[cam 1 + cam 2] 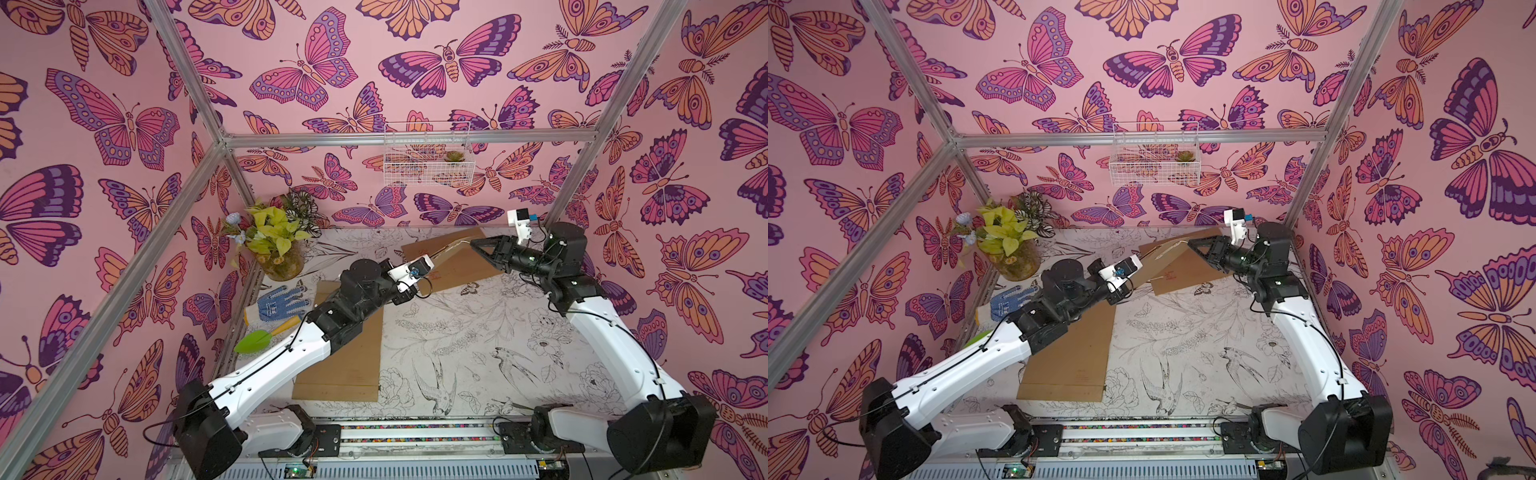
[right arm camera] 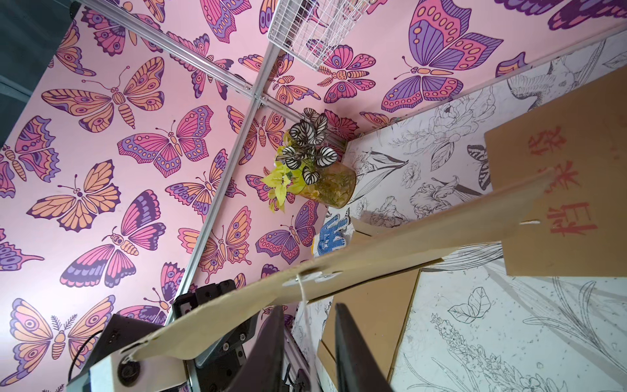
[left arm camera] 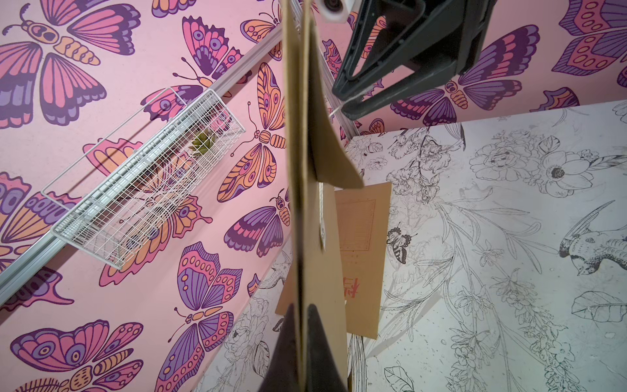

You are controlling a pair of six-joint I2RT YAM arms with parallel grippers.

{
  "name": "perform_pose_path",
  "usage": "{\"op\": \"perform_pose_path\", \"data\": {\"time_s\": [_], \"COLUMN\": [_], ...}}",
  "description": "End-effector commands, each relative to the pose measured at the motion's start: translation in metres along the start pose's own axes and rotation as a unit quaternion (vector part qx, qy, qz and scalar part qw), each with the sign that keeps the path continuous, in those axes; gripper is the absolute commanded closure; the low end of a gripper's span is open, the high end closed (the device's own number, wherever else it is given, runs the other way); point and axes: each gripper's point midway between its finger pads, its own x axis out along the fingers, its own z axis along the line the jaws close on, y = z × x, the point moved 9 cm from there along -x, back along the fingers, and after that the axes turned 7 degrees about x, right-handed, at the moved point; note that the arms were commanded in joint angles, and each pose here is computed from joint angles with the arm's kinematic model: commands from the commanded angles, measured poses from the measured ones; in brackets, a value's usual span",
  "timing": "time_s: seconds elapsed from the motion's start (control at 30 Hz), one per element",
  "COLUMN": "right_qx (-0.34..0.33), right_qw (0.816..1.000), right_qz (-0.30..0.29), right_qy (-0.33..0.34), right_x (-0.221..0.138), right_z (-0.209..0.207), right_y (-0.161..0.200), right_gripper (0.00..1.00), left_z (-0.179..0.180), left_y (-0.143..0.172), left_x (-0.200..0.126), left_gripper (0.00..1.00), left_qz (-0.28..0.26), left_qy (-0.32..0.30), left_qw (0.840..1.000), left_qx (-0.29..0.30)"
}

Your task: Open the file bag

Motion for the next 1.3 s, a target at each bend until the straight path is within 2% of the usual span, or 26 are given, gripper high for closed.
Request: {"op": "perform_pose_path", "data": {"time_s": [0.0,0.1,0.3,0.43,0.77,1.27], "right_qx": [-0.011,-0.01,-0.011,-0.019,-0.085,-0.112], "right_qw": [1.0,1.0,1.0,1.0,0.995,0.988], "right_qz": [0.008,0.01,0.012,0.014,0.033,0.078], "right_qy": [-0.009,-0.009,-0.009,-0.014,-0.047,-0.069], "right_x": [0.0,-0.001,0.0,0.0,-0.002,0.006], "right_z": [0.005,0.005,0.004,0.007,0.032,0.038], "right_y": [0.0,0.001,0.001,0.0,0.003,0.014], "right_gripper": [0.78,0.81,0.99,1.0,1.0,1.0], "left_z": [0.009,0.009,0.008,0.008,0.006,0.001], "left_y": [-0.013,-0.013,-0.012,-0.014,-0.021,-0.016], "left_x": [-0.006,-0.006,-0.006,-0.008,-0.01,-0.002], "left_gripper": [1.0,1.0,1.0,1.0,1.0,1.0], "left_qz": [-0.017,-0.018,-0.017,-0.023,-0.062,-0.065], "left_qy": [-0.017,-0.017,-0.017,-0.013,0.005,0.014], "left_qw": [1.0,1.0,1.0,1.0,0.993,0.989], "left_qx": [0.006,0.004,0.002,-0.013,-0.105,-0.135]}}
